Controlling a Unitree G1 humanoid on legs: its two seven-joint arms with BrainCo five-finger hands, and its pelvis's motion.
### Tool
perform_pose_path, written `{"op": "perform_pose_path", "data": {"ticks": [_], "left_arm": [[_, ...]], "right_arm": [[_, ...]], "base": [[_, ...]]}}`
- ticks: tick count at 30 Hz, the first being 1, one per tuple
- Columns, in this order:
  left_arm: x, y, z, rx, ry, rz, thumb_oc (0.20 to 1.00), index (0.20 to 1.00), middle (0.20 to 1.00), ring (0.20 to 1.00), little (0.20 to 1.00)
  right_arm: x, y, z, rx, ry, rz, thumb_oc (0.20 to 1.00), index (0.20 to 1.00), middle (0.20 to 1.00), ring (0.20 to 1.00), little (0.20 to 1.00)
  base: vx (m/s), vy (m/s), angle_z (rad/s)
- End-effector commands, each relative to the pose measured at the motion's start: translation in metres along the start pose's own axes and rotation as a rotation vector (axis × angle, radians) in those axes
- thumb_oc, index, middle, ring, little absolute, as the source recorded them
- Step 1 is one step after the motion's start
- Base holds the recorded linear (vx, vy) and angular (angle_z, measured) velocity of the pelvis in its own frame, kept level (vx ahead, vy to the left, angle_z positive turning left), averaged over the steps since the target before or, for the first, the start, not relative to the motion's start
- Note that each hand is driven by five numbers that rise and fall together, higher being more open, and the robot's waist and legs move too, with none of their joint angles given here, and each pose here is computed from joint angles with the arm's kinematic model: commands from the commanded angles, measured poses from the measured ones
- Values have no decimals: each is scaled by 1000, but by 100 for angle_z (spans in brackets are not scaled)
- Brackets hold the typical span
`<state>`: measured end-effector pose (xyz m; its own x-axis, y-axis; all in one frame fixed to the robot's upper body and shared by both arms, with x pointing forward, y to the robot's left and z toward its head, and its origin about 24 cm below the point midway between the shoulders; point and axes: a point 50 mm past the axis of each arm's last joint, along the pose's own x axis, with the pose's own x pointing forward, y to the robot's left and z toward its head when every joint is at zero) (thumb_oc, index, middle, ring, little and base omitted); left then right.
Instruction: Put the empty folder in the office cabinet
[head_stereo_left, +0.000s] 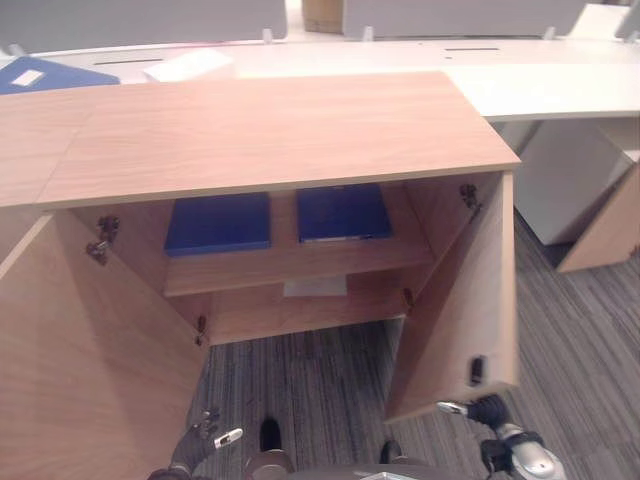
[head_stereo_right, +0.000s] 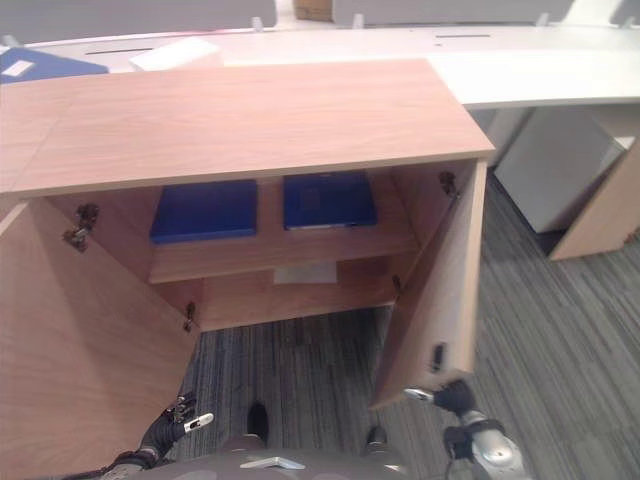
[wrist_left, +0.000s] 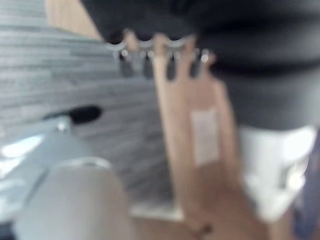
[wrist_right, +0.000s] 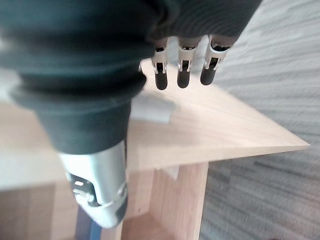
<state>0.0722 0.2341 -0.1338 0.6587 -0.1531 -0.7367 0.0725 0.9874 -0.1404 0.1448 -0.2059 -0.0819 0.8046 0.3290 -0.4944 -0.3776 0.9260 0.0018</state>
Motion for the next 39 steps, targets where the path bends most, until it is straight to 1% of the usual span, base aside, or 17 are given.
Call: {"op": "perform_pose_path", "data": {"ticks": [1, 3, 8, 10, 12, 14, 16, 17, 20, 21, 25, 26, 27, 30, 32, 36, 39], "left_arm": [[4, 19, 25, 20, -103, 62, 1000, 1000, 1000, 1000, 1000], [4, 18, 27, 16, -123, 79, 1000, 1000, 1000, 1000, 1000], [6, 17, 33, 8, -160, 103, 1000, 1000, 1000, 1000, 1000], [6, 17, 37, 23, -179, 137, 1000, 1000, 1000, 1000, 1000], [6, 21, 41, 22, -223, 248, 1000, 1000, 1000, 1000, 1000], [5, 23, 42, 20, -232, 286, 1000, 1000, 1000, 1000, 1000], [0, 29, 38, -2, -257, 439, 1000, 1000, 1000, 1000, 1000], [-3, 32, 32, -20, -259, 527, 1000, 1000, 1000, 1000, 1000], [-6, 32, 27, -20, -258, 601, 1000, 1000, 1000, 1000, 1000], [-10, 34, 21, -58, -257, 666, 1000, 1000, 1000, 1000, 1000], [-17, 34, 13, -67, -270, 759, 1000, 1000, 1000, 1000, 1000], [-23, 38, 12, -64, -298, 820, 1000, 1000, 1000, 1000, 1000], [-24, 39, 13, -67, -304, 828, 1000, 1000, 1000, 1000, 1000], [-36, 57, 23, -56, -370, 921, 1000, 1000, 1000, 1000, 1000], [-37, 59, 25, -56, -378, 931, 1000, 1000, 1000, 1000, 1000], [-49, 88, 58, -55, -505, 1039, 1000, 1000, 1000, 1000, 1000], [-55, 107, 87, -33, -581, 1079, 1000, 1000, 1000, 1000, 1000]], "right_arm": [[27, -23, 67, -134, -246, 13, 1000, 1000, 1000, 1000, 1000], [33, -13, 76, -175, -269, 73, 1000, 1000, 1000, 1000, 1000], [43, -8, 86, -192, -285, 88, 1000, 1000, 1000, 1000, 1000], [52, -14, 92, -169, -286, 24, 1000, 1000, 1000, 1000, 1000], [62, -29, 97, -104, -302, -152, 1000, 1000, 1000, 1000, 1000], [63, -32, 98, -77, -307, -201, 1000, 1000, 1000, 1000, 1000], [69, -53, 90, 45, -252, -403, 1000, 1000, 1000, 1000, 1000], [70, -59, 76, 77, -174, -495, 1000, 1000, 1000, 1000, 1000], [68, -61, 63, 88, -106, -545, 1000, 1000, 1000, 1000, 1000], [67, -62, 52, 91, -55, -561, 1000, 1000, 1000, 1000, 1000], [63, -56, 33, 51, 29, -526, 1000, 1000, 1000, 1000, 1000], [59, -47, 22, -10, 69, -446, 1000, 1000, 1000, 1000, 1000], [58, -46, 21, -14, 69, -440, 1000, 1000, 1000, 1000, 1000], [45, -31, 0, -67, 121, -293, 1000, 1000, 1000, 1000, 1000], [43, -29, -2, -68, 126, -284, 1000, 1000, 1000, 1000, 1000], [28, -26, -12, -66, 124, -254, 1000, 1000, 1000, 1000, 1000], [25, -38, -3, -30, 60, -343, 1000, 1000, 1000, 1000, 1000]], "base": [[27, 41, 18], [35, 65, 22], [46, 57, 29], [57, 36, 37], [55, 39, 37], [36, 25, 24], [48, 37, 40], [38, 36, 29], [16, 18, 21], [26, 18, 42], [26, -8, 31], [31, -27, 47], [16, -19, 44], [11, 16, 35], [-7, 37, 3], [-71, 73, -3], [-123, 64, -8]]}}
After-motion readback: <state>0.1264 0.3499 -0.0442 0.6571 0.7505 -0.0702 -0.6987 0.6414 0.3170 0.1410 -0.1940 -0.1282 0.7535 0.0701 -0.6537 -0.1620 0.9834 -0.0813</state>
